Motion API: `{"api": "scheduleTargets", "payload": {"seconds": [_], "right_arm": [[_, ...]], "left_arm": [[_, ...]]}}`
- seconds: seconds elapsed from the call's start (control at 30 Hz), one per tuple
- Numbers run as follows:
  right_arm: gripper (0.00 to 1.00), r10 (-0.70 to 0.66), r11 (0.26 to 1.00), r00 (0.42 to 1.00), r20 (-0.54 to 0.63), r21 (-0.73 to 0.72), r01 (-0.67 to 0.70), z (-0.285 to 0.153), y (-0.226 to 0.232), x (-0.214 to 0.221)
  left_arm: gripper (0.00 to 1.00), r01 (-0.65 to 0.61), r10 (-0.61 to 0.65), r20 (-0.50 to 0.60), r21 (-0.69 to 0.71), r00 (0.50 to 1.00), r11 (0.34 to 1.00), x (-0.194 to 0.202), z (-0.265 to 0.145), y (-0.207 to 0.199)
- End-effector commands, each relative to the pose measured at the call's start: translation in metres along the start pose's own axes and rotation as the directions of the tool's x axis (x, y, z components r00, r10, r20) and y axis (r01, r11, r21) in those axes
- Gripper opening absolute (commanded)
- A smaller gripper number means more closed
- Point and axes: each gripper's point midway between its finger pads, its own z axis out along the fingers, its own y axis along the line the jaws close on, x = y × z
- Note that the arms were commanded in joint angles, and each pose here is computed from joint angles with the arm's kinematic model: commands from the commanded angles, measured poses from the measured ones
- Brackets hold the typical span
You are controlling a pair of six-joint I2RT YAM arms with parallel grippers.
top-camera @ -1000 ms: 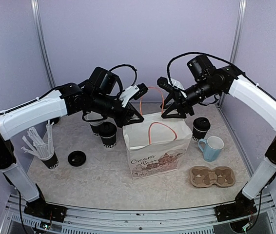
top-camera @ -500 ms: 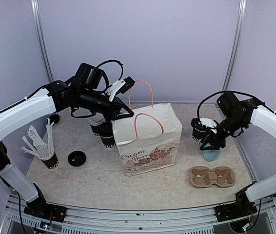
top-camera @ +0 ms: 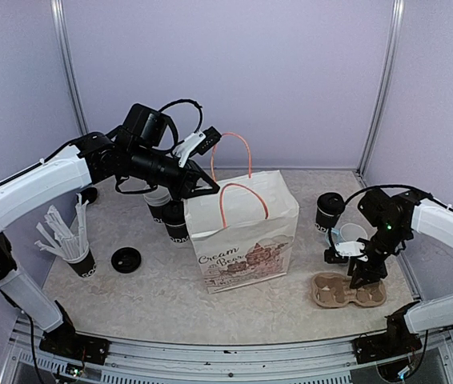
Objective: Pack the takeout coffee
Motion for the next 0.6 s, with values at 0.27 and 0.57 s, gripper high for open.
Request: {"api": "scheduleTargets", "payload": {"seconds": [0.27, 0.57], "right_arm": [[0.44, -0.085, 0.994, 0.99, -0.112, 0.065, 0.093, 0.03, -0.006, 0.027], [0.44, -0.088, 0.992, 0.99, -0.114, 0.077, 0.097, 0.04, -0.011, 0.024]], "left_arm": [[0.02, -0.004, 0.005, -0.031, 0.037, 1.0, 0.999, 0.006, 0.009, -0.005], [0.02, -0.001, 0.003, -0.046, 0.041, 0.999, 0.999, 0.009, 0.014, -0.005]]}}
